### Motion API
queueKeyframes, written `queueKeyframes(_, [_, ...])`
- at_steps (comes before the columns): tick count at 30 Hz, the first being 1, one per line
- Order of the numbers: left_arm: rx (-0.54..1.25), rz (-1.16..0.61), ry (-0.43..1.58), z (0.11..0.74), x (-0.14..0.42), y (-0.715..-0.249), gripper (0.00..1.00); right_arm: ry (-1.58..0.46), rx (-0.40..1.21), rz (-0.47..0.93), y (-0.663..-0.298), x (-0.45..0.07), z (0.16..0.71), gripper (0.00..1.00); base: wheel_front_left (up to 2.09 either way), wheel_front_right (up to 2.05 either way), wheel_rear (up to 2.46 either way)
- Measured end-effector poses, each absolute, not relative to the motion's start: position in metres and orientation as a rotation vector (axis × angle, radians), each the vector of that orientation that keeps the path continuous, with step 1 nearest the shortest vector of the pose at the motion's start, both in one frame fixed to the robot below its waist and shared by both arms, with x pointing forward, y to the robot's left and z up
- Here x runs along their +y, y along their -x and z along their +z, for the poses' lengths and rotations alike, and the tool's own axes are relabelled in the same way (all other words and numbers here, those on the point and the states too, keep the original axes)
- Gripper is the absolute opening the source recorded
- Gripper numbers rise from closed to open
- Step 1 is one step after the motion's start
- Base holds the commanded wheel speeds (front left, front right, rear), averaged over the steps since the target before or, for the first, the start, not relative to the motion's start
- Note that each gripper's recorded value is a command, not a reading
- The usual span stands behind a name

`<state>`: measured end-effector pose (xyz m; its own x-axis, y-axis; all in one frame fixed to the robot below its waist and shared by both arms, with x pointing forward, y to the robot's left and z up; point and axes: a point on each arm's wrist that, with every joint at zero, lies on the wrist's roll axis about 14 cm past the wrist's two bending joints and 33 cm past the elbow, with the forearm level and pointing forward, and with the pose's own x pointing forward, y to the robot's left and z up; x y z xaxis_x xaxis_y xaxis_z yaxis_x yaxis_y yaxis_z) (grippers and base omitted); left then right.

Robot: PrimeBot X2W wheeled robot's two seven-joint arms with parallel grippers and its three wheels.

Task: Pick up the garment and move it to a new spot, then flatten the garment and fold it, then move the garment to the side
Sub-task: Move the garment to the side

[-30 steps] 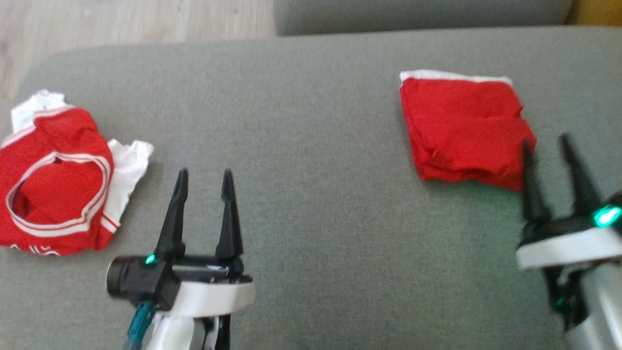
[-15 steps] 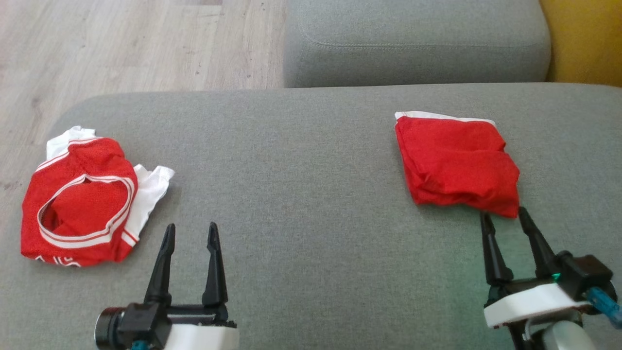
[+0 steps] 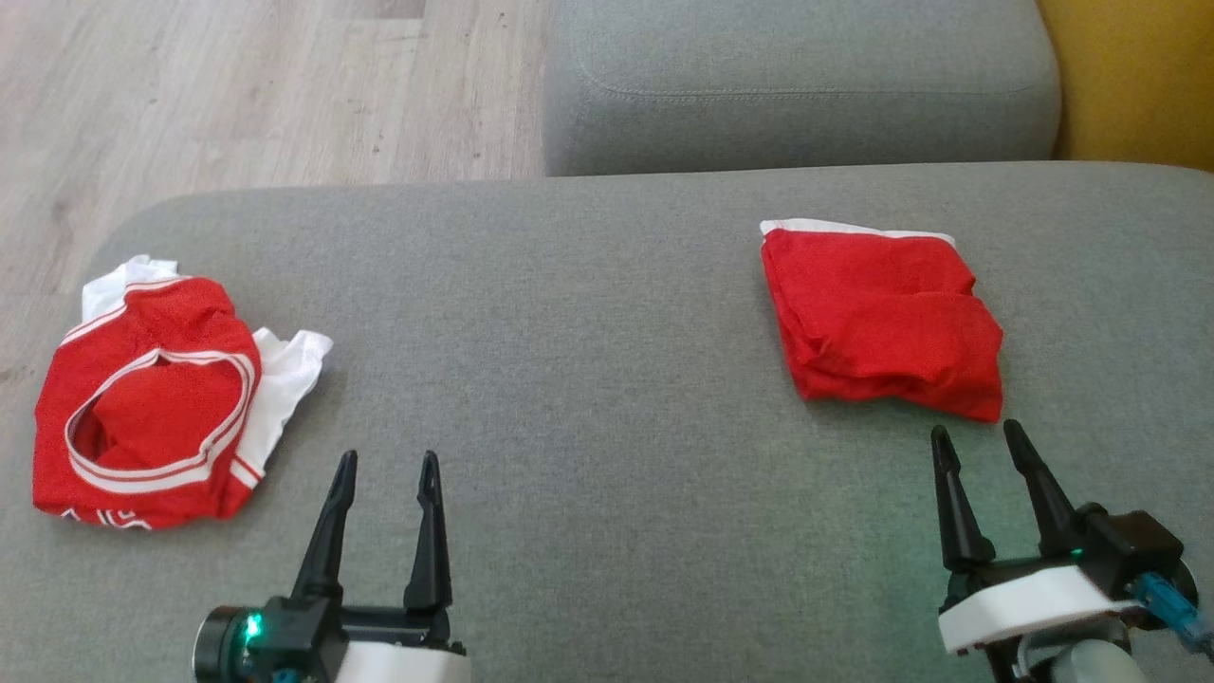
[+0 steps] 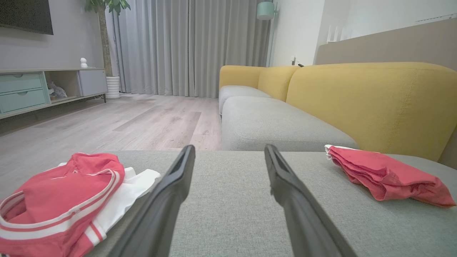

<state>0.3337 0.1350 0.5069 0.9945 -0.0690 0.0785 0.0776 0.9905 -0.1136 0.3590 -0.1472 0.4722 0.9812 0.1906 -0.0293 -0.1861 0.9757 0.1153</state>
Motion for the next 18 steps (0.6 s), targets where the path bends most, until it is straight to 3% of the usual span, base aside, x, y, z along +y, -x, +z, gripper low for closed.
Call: queueKeyframes(18, [-0.061, -0.117, 0.106, 0.503, 0.123, -0.337, 1.0, -0.126, 0.054, 0.15, -0.352, -0.156, 0.467, 1.0, 0.0, 0.0, 0.0])
